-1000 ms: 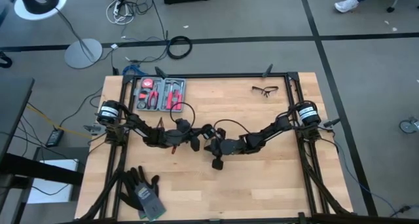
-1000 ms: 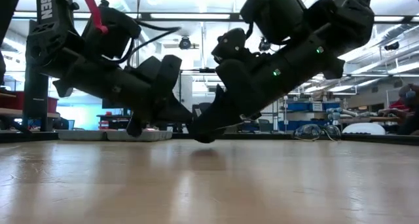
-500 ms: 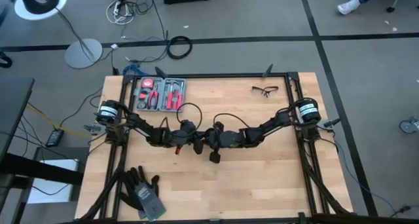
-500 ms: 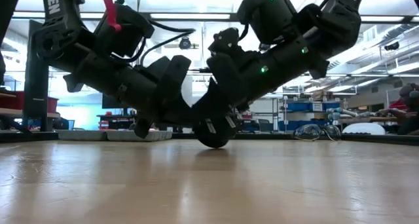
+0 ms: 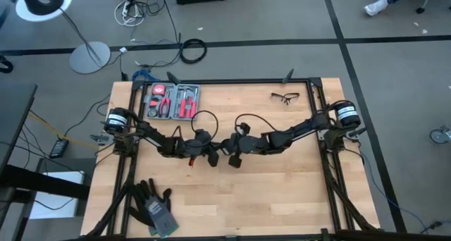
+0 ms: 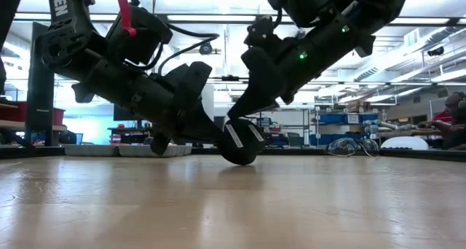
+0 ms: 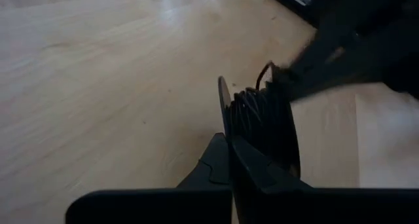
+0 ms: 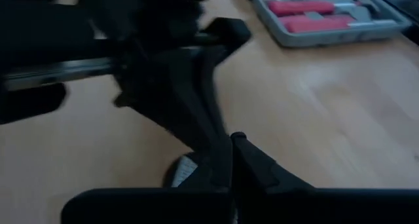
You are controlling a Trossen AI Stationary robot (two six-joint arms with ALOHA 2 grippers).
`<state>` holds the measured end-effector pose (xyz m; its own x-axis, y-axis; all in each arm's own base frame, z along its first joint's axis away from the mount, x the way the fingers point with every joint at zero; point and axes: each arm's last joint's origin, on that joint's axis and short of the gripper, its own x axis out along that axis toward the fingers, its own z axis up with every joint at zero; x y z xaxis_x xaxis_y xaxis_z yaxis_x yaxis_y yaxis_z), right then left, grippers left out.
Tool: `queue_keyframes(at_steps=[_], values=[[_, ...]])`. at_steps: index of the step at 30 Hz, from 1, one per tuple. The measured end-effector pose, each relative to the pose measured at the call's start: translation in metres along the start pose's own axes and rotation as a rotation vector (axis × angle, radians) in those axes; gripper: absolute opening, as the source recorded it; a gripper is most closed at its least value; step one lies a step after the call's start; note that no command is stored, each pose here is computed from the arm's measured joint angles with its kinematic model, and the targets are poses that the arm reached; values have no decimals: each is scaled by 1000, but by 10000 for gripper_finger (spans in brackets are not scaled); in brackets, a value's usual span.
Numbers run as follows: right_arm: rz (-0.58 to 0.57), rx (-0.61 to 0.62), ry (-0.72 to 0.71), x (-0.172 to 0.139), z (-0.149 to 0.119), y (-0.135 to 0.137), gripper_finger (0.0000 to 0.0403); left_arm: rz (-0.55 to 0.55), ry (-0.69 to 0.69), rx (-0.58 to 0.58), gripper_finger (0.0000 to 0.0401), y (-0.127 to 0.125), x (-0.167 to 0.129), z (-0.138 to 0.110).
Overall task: Coil cords
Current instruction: Coil the black wire on the black spool
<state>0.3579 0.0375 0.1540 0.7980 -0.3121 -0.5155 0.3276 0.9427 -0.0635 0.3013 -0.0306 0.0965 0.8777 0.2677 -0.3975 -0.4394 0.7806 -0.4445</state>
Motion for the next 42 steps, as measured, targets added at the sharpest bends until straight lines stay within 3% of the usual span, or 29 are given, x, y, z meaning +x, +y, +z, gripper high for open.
queue_keyframes(at_steps=[7, 18, 34, 42], values=[[-54, 8, 23, -1, -2, -4, 0, -14, 13, -1, 0, 0, 0, -1], [-151, 71, 210, -4, -23, -11, 0, -39, 26, 3, 0, -1, -1, -1], [-48, 20, 271, -19, -35, 17, 0, -22, 10, -5, 0, -1, 0, -1], [-21, 22, 280, -19, -35, 18, 0, -23, 0, -28, 0, -1, 0, 0]])
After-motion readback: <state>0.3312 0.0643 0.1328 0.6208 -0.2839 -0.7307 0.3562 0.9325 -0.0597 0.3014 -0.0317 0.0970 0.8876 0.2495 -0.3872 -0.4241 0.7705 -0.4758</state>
